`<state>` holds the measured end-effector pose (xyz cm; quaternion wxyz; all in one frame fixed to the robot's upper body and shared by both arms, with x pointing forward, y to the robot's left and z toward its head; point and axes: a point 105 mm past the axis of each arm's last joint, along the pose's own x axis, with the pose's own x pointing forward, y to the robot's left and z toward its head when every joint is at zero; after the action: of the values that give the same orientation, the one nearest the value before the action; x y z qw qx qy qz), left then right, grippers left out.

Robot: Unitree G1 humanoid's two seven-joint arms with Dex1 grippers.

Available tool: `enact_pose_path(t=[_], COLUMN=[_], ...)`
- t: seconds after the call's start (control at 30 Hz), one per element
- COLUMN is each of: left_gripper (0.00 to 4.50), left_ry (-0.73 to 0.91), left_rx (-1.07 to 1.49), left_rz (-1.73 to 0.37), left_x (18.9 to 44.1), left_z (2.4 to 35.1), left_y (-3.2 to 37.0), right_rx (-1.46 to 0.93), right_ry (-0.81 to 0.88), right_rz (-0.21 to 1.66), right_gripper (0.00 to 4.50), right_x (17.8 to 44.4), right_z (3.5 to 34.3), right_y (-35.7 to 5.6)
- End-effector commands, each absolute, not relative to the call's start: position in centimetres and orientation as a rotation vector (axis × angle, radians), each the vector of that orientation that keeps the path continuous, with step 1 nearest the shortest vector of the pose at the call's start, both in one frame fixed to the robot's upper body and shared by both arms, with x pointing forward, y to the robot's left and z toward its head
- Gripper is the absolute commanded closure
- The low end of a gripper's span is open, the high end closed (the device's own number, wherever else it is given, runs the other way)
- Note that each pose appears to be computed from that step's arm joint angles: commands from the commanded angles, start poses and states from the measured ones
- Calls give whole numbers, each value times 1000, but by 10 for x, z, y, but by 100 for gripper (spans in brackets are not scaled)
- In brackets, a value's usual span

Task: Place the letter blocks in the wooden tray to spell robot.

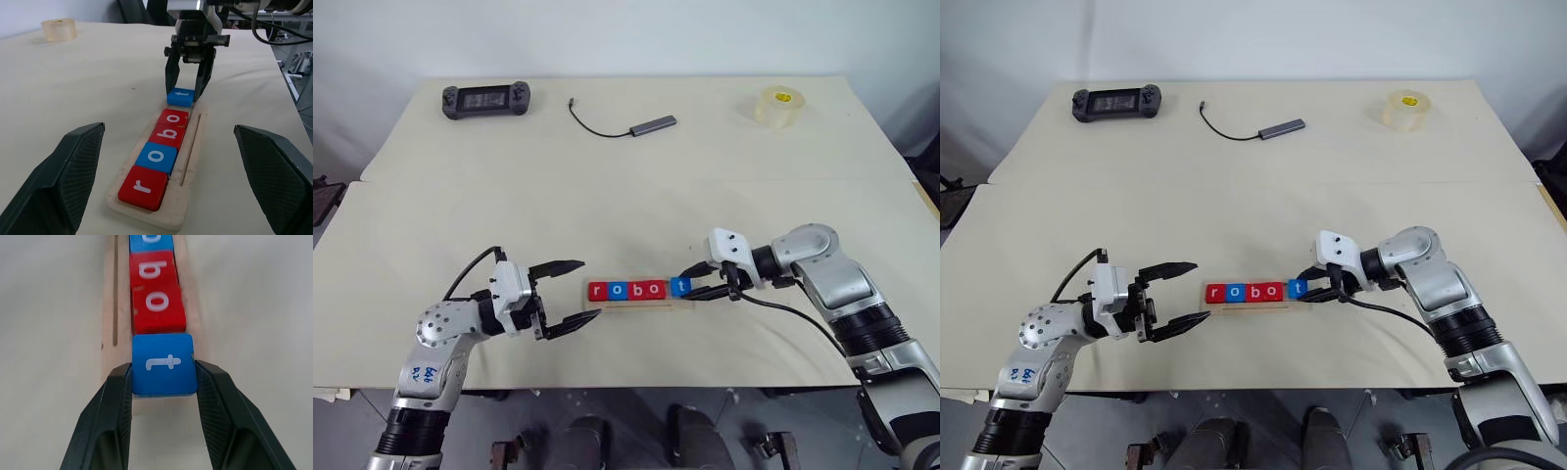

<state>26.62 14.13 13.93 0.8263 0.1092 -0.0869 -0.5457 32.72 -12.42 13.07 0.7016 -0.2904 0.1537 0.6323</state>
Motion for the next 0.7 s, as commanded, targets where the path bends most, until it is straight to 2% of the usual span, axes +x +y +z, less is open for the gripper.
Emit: enact_pose_path(t=[0.03, 0.23, 0.3, 0.33, 0.4, 0.7], left_gripper=[0, 0, 0, 0, 0, 0], left_ry=[-215, -216, -215, -213, -212, -215], left_rx=[248, 243, 242, 242, 241, 241], left_rz=[-1141, -1132, -1130, -1129, -1127, -1134], left_x=[262, 260, 260, 260, 260, 263], left_z=[147, 147, 146, 146, 145, 146], left_y=[144, 143, 143, 144, 144, 142], right_rx=[-631, -586, -577, -575, -567, -592], right_ry=[304, 243, 254, 255, 291, 379], right_rz=[1420, 1367, 1338, 1319, 1308, 1258], right_gripper=[229, 34, 34, 45, 95, 405], right_x=[327, 328, 328, 328, 325, 329], right_z=[139, 158, 162, 164, 161, 139], right_y=[-117, -124, -135, -140, -149, -151])
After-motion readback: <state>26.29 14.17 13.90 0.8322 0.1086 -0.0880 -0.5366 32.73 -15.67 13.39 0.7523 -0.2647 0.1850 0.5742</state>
